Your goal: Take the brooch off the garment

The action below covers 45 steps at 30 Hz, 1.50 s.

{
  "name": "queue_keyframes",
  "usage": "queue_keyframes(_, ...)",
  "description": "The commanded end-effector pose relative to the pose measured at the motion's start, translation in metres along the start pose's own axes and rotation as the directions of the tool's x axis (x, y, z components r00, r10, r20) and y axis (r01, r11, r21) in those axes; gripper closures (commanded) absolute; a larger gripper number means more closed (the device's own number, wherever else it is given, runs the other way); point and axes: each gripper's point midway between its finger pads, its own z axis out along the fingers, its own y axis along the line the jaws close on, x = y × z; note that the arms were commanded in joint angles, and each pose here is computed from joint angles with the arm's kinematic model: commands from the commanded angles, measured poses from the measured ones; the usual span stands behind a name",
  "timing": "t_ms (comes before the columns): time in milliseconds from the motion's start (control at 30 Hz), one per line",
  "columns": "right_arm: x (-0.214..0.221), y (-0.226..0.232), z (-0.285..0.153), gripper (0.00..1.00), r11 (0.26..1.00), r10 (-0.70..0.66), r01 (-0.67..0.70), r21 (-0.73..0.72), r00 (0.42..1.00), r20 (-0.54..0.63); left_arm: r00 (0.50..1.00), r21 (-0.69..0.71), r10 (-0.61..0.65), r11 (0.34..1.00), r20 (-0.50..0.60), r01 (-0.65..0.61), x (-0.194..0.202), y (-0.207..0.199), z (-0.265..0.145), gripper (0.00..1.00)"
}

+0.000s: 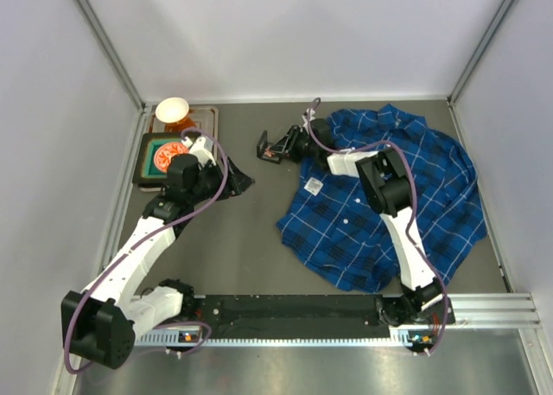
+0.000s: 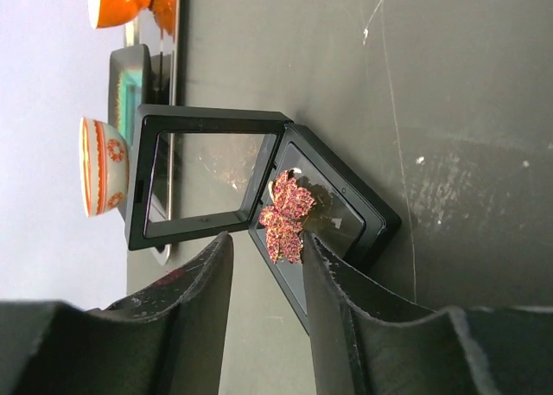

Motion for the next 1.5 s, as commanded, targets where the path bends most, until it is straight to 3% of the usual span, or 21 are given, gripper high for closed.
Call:
queue_keyframes(0, -0.033, 0.038, -0.017, 0.61, 0.995, -0.096, 0.096, -0.003, 0.995, 0.042, 0.998, 0.057, 0.026, 0.998, 0.063, -0.029, -0.018, -0.018, -0.005, 0.3)
queue_keyframes(300, -0.048, 0.058, -0.019, 0.57, 0.981, -0.19, 0.188, 0.042, 0.981, 0.045, 0.998, 0.061, 0.024, 0.998, 0.063, -0.027, -0.016, -0.017, -0.006, 0.3)
queue_keyframes(600, -0.052, 0.061, -0.049, 0.5, 0.927, -0.315, 0.306, 0.216, 0.949, 0.008, 0.998, 0.071, 0.021, 0.997, 0.063, -0.025, -0.017, -0.02, -0.006, 0.29)
queue_keyframes(733, -0.051, 0.075, -0.103, 0.48, 0.826, -0.465, 0.45, 0.339, 0.884, -0.043, 0.997, 0.093, 0.031, 0.995, 0.076, -0.038, -0.026, -0.03, -0.01, 0.27)
queue_keyframes(933, -0.025, 0.086, -0.253, 0.41, 0.678, -0.575, 0.538, 0.501, 0.813, -0.095, 0.993, 0.201, 0.043, 0.977, 0.113, -0.066, -0.047, -0.064, -0.024, 0.25)
queue_keyframes(967, -0.021, 0.084, -0.273, 0.39, 0.663, -0.583, 0.539, 0.519, 0.807, -0.094, 0.993, 0.21, 0.042, 0.976, 0.114, -0.065, -0.048, -0.067, -0.025, 0.25)
queue_keyframes(1000, -0.014, 0.087, -0.314, 0.28, 0.65, -0.594, 0.527, 0.548, 0.802, -0.067, 0.992, 0.222, 0.044, 0.973, 0.119, -0.07, -0.05, -0.07, -0.027, 0.25)
queue_keyframes(1033, -0.013, 0.086, -0.334, 0.23, 0.641, -0.596, 0.514, 0.57, 0.801, -0.051, 0.991, 0.229, 0.044, 0.971, 0.13, -0.074, -0.053, -0.073, -0.029, 0.25)
queue_keyframes(1067, -0.012, 0.092, -0.355, 0.22, 0.645, -0.598, 0.493, 0.584, 0.801, -0.016, 0.991, 0.234, 0.037, 0.97, 0.128, -0.066, -0.053, -0.074, -0.029, 0.24)
queue_keyframes(1100, -0.014, 0.105, -0.388, 0.02, 0.649, -0.619, 0.472, 0.596, 0.784, 0.053, 0.99, 0.238, 0.034, 0.969, 0.133, -0.065, -0.055, -0.076, -0.031, 0.24)
queue_keyframes(1333, 0.005, 0.136, -0.481, 0.01, 0.701, -0.62, 0.425, 0.572, 0.76, 0.195, 0.99, 0.325, -0.063, 0.945, 0.124, 0.019, -0.058, -0.096, -0.044, 0.23)
queue_keyframes(1467, 0.009, 0.144, -0.506, 0.01, 0.735, -0.622, 0.405, 0.545, 0.722, 0.303, 0.986, 0.358, -0.065, 0.934, 0.157, 0.004, -0.064, -0.108, -0.061, 0.22)
